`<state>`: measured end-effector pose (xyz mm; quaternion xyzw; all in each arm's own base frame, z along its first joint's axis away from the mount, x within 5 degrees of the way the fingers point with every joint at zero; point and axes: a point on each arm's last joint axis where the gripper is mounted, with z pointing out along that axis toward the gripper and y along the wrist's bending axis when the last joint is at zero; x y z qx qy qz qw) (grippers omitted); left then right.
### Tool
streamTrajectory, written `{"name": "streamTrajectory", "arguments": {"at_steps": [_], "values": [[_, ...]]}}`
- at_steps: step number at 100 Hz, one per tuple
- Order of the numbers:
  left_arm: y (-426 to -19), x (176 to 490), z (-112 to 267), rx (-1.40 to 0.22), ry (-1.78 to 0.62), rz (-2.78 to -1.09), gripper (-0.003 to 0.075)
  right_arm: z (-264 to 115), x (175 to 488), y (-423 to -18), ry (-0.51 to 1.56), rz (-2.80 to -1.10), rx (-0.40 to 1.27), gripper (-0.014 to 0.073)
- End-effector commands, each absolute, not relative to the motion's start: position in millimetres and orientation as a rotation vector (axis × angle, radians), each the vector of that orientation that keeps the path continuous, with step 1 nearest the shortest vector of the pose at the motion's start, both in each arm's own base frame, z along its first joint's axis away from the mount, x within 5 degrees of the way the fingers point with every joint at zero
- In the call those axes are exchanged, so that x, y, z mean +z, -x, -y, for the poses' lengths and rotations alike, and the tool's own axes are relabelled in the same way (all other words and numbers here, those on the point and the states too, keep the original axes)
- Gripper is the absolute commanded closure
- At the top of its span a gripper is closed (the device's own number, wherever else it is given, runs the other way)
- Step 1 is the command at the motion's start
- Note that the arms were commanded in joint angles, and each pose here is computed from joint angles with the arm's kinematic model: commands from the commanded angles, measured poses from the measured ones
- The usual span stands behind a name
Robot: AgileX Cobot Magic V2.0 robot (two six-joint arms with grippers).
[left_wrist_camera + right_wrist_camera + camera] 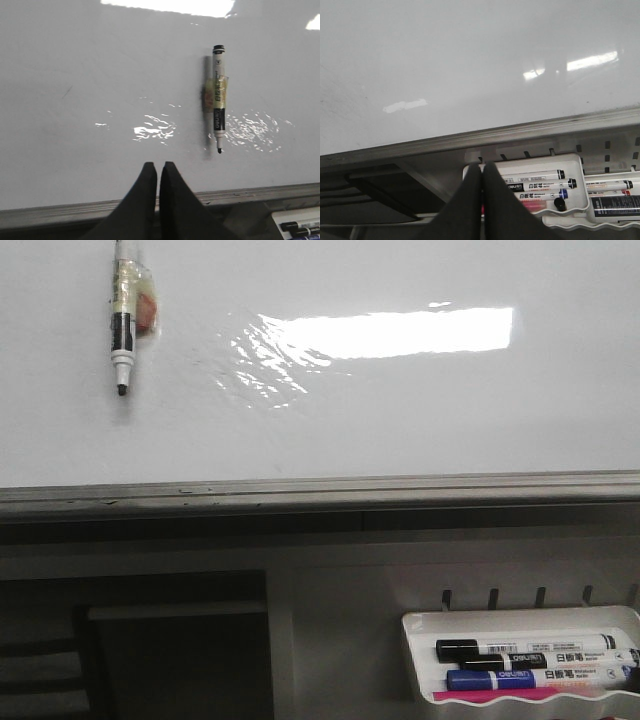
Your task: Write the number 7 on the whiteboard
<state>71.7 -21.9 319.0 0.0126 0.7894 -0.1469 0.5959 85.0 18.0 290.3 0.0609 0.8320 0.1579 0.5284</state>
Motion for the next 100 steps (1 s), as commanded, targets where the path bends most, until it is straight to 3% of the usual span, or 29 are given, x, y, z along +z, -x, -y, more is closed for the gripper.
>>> {"name": "streamTrajectory", "arguments": {"at_steps": [1,10,18,32,38,43,100], "values": [[-76.5,339.3,25.1,-0.354,-0.090,-1.766,0.0740,-18.6,311.3,-94.5,-0.116,-1.947,0.371,0.0648],[-80.1,341.4,28.3,-0.355,-0.151,-1.764,0.0733,-21.3,314.1,-98.3,-0.077,-1.974,0.381,0.0619],[-85.0,341.3,30.9,-0.377,-0.160,-1.766,0.0670,-22.3,313.8,-101.0,-0.071,-1.986,0.388,0.0504],[-94.7,343.5,35.8,-0.486,-0.094,-1.753,0.0395,-22.2,312.0,-105.6,-0.073,-2.001,0.384,0.0187],[-99.7,344.1,36.5,-0.507,-0.065,-1.746,0.0263,-22.0,312.2,-106.7,-0.075,-1.997,0.382,0.0118],[-104.5,343.8,36.8,-0.515,-0.044,-1.747,0.0205,-21.9,312.3,-107.2,-0.077,-1.995,0.381,0.0110],[-187.9,321.7,85.1,-0.559,-0.122,-1.874,0.0230,-21.7,313.9,-108.0,-0.086,-1.975,0.385,0.0125]]}}
